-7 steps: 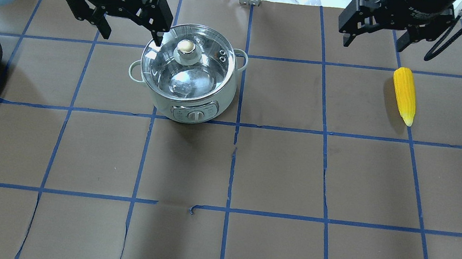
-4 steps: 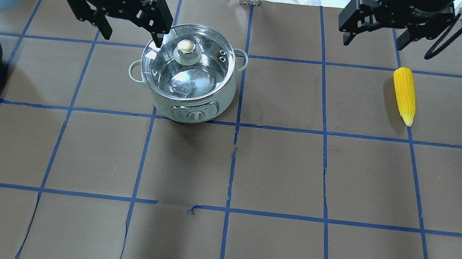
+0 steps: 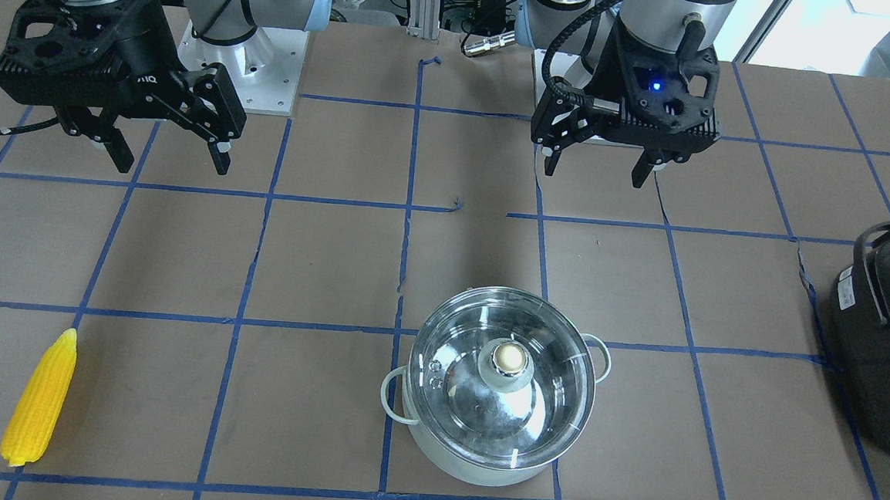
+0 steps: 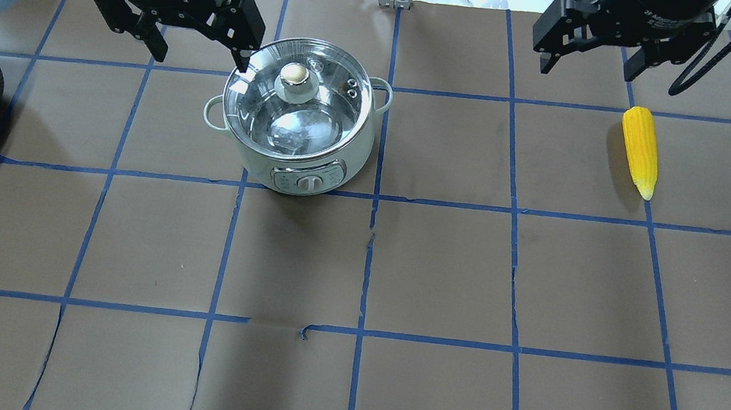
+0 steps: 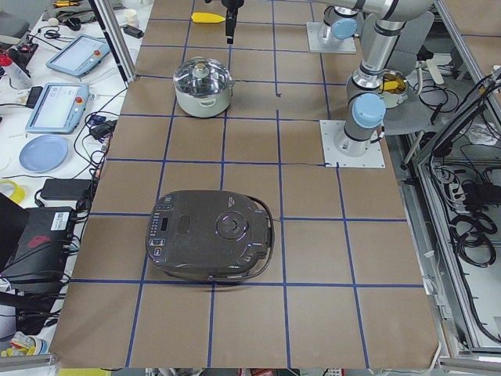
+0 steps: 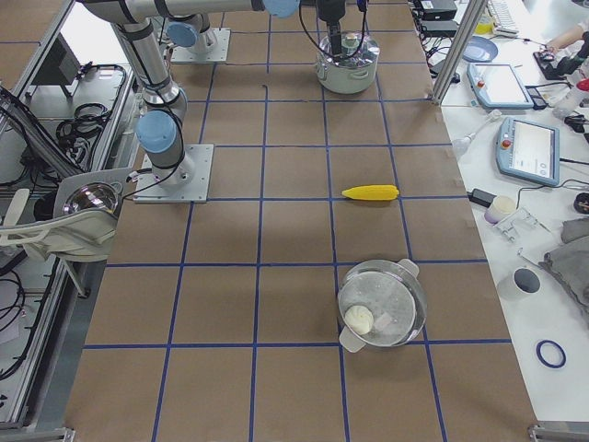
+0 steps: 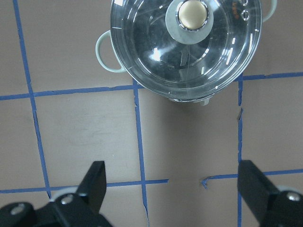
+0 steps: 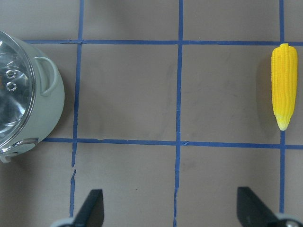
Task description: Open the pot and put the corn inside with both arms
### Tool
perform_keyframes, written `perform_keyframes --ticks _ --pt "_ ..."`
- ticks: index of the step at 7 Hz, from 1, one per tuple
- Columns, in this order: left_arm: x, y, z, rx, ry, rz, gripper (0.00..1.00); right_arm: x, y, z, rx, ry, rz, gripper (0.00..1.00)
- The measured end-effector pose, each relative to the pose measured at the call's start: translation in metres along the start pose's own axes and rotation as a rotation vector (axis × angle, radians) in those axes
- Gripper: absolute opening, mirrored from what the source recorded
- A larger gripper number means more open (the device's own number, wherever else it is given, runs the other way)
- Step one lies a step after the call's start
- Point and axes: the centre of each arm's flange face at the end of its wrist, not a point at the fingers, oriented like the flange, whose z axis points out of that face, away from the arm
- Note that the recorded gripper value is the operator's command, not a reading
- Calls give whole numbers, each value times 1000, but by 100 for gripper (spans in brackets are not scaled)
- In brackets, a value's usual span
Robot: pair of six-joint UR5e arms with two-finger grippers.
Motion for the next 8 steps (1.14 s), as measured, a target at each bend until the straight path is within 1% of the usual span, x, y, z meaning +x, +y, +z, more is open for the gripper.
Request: perform_keyframes --ticks 2,4,5,7,8 --pt "-1 0 -1 -2 0 -4 100 -1 0 1 -3 -6 0 100" --pt "-8 -7 5 -22 1 -21 100 0 -1 5 -9 -5 9 100" --pt "-10 -17 16 -35 0 -32 100 0 -1 5 -11 -5 13 100" --pt "-10 -47 48 -38 0 -49 100 0 -2 5 -11 -6 15 100" --pt "-8 -64 70 -45 1 -59 100 4 -6 6 -5 -6 20 82"
